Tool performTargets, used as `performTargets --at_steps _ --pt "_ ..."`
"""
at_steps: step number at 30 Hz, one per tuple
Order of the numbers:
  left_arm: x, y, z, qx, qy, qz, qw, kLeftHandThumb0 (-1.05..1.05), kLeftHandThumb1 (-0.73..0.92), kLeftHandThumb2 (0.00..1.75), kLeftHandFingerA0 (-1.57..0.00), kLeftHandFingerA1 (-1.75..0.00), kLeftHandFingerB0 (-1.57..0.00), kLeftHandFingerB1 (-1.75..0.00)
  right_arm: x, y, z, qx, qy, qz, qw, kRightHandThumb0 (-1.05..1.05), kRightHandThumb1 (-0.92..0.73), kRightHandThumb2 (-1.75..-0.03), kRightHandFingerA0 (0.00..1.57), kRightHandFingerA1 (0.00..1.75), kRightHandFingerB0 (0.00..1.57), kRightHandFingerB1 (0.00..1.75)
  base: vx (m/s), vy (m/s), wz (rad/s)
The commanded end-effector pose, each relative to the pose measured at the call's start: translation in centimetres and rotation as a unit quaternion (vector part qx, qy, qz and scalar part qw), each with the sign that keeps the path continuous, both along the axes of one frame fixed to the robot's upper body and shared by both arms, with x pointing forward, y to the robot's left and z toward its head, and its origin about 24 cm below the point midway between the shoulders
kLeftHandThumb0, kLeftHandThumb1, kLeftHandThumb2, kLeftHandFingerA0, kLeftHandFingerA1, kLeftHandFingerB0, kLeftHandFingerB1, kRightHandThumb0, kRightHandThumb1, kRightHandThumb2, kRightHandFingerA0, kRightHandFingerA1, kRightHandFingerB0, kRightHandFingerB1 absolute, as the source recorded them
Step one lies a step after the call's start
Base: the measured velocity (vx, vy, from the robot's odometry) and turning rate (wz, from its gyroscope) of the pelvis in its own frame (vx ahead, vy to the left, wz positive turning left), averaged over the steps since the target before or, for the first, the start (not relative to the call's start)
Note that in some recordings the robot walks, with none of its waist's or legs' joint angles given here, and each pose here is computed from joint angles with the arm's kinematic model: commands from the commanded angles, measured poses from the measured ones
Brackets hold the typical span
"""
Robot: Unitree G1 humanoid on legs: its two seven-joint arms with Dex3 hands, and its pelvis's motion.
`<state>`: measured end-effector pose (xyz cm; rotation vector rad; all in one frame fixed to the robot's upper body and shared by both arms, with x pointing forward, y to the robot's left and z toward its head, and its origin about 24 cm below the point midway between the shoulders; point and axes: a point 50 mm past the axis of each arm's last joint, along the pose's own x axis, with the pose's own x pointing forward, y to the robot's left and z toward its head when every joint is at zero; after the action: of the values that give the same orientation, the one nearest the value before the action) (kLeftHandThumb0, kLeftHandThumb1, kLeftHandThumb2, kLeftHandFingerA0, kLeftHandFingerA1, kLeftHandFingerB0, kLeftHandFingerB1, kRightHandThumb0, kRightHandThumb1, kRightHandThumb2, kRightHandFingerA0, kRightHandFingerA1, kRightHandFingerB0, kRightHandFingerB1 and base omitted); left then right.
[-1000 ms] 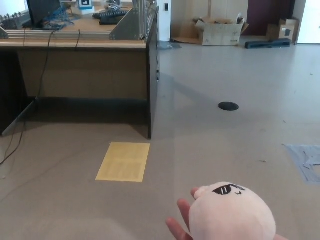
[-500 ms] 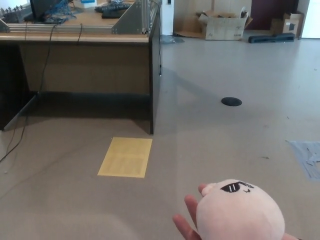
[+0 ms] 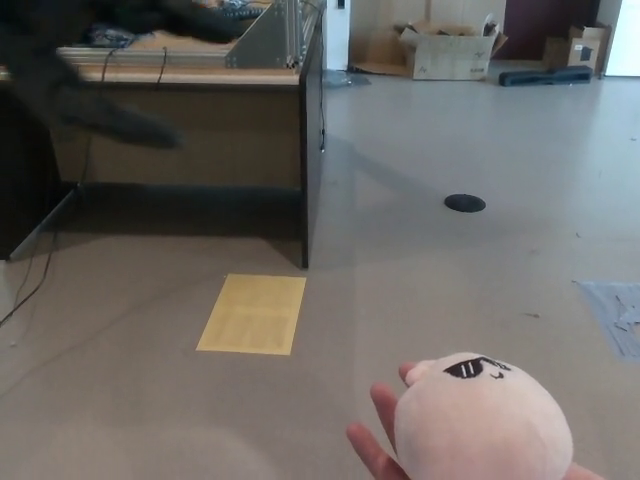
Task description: The robot extends its left hand to pick up an emotional support dumpling from the palm of a person and brings its hand down by its side. Then it extends its arm again to hand the dumpling back to the person.
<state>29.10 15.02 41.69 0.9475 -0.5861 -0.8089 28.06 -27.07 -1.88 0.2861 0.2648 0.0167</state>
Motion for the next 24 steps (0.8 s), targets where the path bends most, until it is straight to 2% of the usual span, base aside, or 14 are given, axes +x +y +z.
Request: performTargets --at_steps 1,10,11,14,15,16,17,18,19,22,23,24 --pt "-0.9 -6.2 -0.6 0.135 -0.018 -0.04 0.99 -0.16 0.22 0.8 -0.11 -0.51 -0.11 -0.49 0.2 -0.4 0.4 -0.005 -0.012 -0.001 1.0 -0.51 -0.5 -0.56 0.64 0.46 0.29 0.31 0.0 0.0 0.0" --pt "-1.2 -11.1 -3.2 0.209 -0.024 -0.081 0.974 -0.21 0.19 0.8 -0.12 -0.53 -0.12 -0.52 0.0 -0.2 0.2 -0.01 -0.01 0.0 1.0 -0.52 -0.49 -0.56 0.66 0.47 0.33 0.32 0.0 0.0 0.0" --pt "-1.3 -12.0 -3.6 0.225 -0.021 -0.091 0.97 -0.23 0.24 0.81 -0.07 -0.51 -0.07 -0.5 0.0 -0.1 0.2 -0.011 -0.009 0.001 1.0 -0.51 -0.5 -0.56 0.66 0.47 0.33 0.32 0.0 0.0 0.0" --pt "-1.5 -13.5 -4.7 0.244 -0.025 -0.108 0.963 -0.24 0.23 0.81 -0.06 -0.51 -0.07 -0.5 0.3 0.0 0.3 -0.011 -0.005 0.002 1.0 -0.5 -0.51 -0.56 0.68 0.46 0.35 0.33 0.0 0.0 0.0" --pt "-1.7 -14.2 -5.1 0.265 -0.038 -0.112 0.957 -0.43 0.41 0.52 -0.13 -0.33 -0.19 -0.32 0.3 0.0 0.4 -0.016 -0.007 0.004 1.0 -0.51 -0.49 -0.56 0.58 0.44 0.36 0.33 0.0 0.0 0.0" --pt "-1.7 -14.4 -5.2 0.271 -0.042 -0.114 0.955 -0.43 0.41 0.52 -0.13 -0.33 -0.19 -0.32 0.4 0.0 0.5 -0.017 -0.008 0.004 1.0 -0.51 -0.49 -0.56 0.58 0.44 0.36 0.33 0.0 0.0 0.0" --pt "-1.8 -14.7 -5.6 0.276 -0.043 -0.118 0.953 -0.27 0.21 0.8 -0.02 -0.5 -0.02 -0.48 0.5 0.0 0.6 -0.022 -0.01 0.011 1.0 -0.51 -0.51 -0.56 0.54 0.44 0.31 0.31 0.0 0.0 0.0" --pt "-1.8 -15.1 -5.9 0.279 -0.042 -0.121 0.952 -0.27 0.21 0.8 -0.02 -0.5 -0.02 -0.48 0.6 0.1 0.7 -0.027 -0.013 0.02 0.999 -0.51 -0.51 -0.56 0.54 0.44 0.31 0.31 0.0 0.0 0.0" --pt "-1.9 -15.3 -6.1 0.283 -0.042 -0.122 0.95 -0.42 0.38 0.51 -0.15 -0.31 -0.19 -0.32 0.6 0.1 0.8 -0.033 -0.015 0.024 0.999 -0.5 -0.52 -0.56 0.57 0.44 0.29 0.3 0.0 0.0 0.0" --pt "-1.9 -15.4 -6.4 0.288 -0.043 -0.12 0.949 -0.42 0.38 0.51 -0.15 -0.31 -0.19 -0.32 0.7 0.2 0.8 -0.04 -0.016 0.029 0.999 -0.5 -0.52 -0.56 0.57 0.44 0.29 0.3 0.0 0.0 0.0" --pt "-2.0 -15.5 -6.8 0.3 -0.044 -0.118 0.946 -0.28 0.18 0.78 -0.04 -0.53 0.0 -0.47 0.9 0.4 0.9 -0.04 -0.016 0.032 0.999 -0.46 -0.54 -0.56 0.52 0.43 0.26 0.29 0.0 0.0 0.0" --pt "-2.1 -15.6 -7.1 0.309 -0.045 -0.116 0.943 -0.28 0.18 0.78 -0.04 -0.53 0.0 -0.47 1.1 0.5 1.0 -0.04 -0.016 0.034 0.998 -0.46 -0.54 -0.56 0.52 0.43 0.26 0.29 0.0 0.0 0.0"
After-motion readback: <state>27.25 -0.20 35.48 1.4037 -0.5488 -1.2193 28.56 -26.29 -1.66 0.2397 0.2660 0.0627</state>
